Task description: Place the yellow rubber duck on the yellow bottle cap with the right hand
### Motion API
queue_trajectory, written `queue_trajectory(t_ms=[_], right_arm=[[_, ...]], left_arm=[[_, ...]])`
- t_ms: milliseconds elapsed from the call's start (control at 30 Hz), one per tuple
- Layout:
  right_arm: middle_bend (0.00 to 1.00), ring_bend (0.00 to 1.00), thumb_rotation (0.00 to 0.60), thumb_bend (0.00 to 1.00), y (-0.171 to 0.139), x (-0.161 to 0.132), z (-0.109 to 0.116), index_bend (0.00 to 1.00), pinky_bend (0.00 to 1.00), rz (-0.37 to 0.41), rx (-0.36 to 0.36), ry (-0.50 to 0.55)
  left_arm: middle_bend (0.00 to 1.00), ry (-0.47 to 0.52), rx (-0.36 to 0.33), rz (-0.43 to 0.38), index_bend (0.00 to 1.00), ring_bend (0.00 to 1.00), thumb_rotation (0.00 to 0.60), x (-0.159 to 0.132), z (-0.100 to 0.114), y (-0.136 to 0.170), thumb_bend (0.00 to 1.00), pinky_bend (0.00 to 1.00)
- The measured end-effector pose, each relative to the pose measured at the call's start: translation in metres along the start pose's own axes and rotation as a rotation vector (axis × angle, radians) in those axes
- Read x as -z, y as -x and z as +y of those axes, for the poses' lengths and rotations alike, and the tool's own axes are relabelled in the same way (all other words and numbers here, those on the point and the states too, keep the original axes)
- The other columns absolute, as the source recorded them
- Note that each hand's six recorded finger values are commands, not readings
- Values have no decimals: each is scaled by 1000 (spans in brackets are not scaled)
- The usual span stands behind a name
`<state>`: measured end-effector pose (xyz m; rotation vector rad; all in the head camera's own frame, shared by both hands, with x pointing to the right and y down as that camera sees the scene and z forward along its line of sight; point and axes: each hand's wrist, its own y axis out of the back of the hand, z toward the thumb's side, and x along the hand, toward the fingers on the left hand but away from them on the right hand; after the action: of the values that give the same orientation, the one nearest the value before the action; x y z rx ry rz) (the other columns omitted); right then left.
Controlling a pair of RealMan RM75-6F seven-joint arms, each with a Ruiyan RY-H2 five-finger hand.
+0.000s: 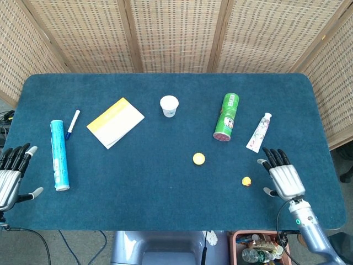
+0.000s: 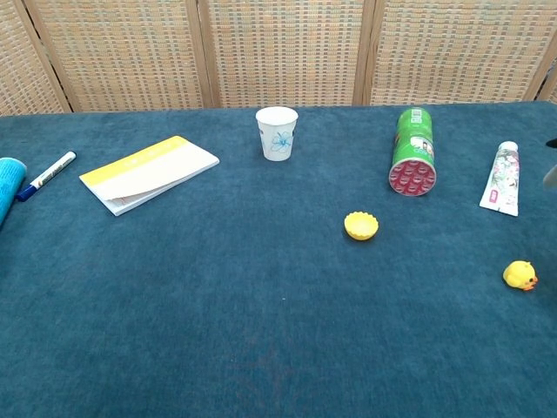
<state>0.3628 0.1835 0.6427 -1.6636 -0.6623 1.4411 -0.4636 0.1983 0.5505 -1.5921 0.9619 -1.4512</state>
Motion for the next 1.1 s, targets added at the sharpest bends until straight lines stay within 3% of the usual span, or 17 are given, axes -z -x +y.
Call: queue_trajectory(t_ms=[300, 1100], right_arm=[[0, 0, 600, 208, 36, -7, -32, 335, 0, 28, -111, -6], [0, 0, 600, 296, 36, -33, -54, 379, 0, 105, -189, 38]], left_arm=[[0, -1, 9, 37, 0, 0, 600, 8, -2, -5, 0, 0], [0, -6, 27, 47, 0, 0, 600, 9, -7, -10, 0, 0]])
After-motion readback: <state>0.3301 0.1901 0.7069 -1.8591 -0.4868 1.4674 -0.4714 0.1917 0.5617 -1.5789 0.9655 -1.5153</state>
